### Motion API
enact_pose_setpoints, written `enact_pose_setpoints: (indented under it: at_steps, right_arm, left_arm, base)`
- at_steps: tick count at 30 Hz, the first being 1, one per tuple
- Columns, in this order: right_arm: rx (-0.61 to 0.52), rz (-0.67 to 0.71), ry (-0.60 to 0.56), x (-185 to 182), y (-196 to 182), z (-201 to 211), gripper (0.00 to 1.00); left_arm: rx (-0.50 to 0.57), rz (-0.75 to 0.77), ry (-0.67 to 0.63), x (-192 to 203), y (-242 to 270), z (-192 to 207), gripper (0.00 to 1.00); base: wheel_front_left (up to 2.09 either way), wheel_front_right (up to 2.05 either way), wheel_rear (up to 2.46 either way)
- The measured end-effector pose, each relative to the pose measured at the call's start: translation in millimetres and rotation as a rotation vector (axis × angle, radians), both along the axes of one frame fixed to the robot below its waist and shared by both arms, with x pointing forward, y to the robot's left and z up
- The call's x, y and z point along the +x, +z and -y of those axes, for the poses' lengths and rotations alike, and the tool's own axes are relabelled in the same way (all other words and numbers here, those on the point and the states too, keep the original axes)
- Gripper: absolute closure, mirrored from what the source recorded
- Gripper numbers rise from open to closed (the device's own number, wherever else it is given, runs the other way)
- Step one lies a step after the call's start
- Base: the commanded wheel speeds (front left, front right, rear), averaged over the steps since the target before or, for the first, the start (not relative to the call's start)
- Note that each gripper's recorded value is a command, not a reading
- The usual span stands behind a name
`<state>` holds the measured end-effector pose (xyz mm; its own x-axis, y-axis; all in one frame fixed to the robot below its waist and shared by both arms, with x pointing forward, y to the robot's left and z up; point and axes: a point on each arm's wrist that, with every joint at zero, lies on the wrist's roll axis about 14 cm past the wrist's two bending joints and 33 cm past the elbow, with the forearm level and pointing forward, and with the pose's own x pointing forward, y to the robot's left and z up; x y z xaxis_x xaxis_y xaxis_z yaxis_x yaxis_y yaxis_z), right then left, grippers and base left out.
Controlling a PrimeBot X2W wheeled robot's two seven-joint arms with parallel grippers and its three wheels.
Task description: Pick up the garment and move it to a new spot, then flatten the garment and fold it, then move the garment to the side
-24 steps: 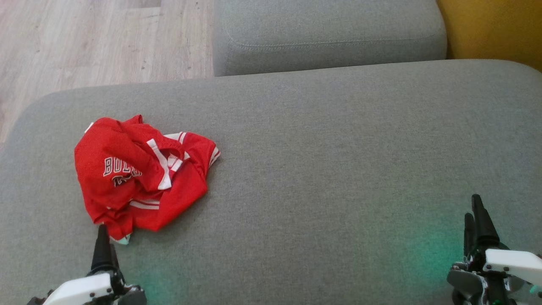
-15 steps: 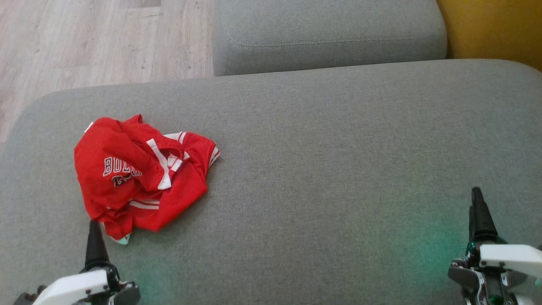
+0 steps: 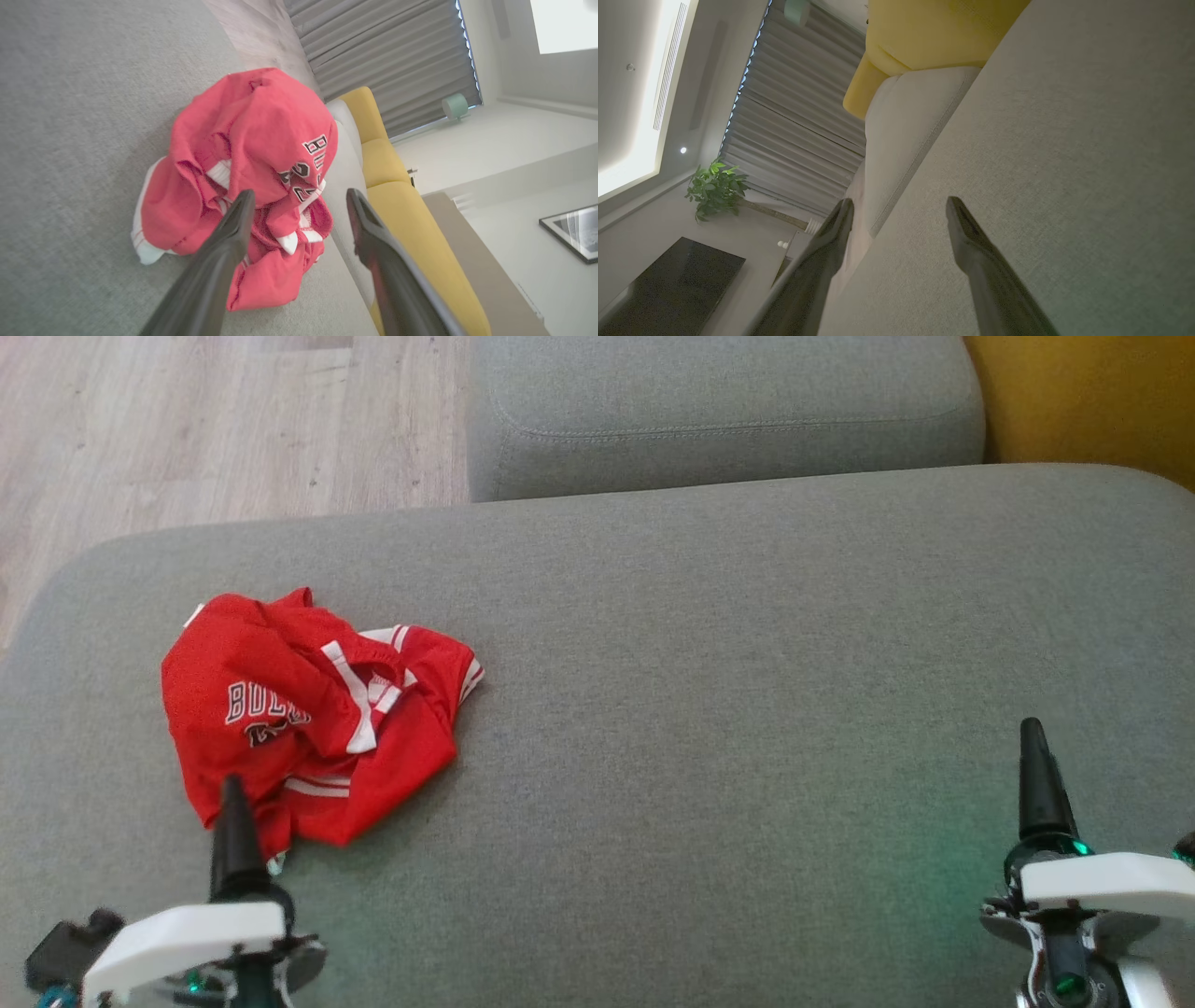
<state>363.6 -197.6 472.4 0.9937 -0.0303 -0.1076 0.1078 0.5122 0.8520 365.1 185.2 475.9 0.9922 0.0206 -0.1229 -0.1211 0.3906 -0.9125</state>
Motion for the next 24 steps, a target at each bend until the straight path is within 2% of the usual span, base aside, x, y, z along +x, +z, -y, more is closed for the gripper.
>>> enact_pose_setpoints:
  at_steps: [24]
  right_arm:
    - [-0.408, 0.08, 0.082, 5.0, 22.4, -17.8, 0.0]
  left_arm:
    - [0.5, 0.063, -0.208, 3.9, 10.1, 55.0, 0.0]
  base:
    - [0.0, 0.0, 0.0]
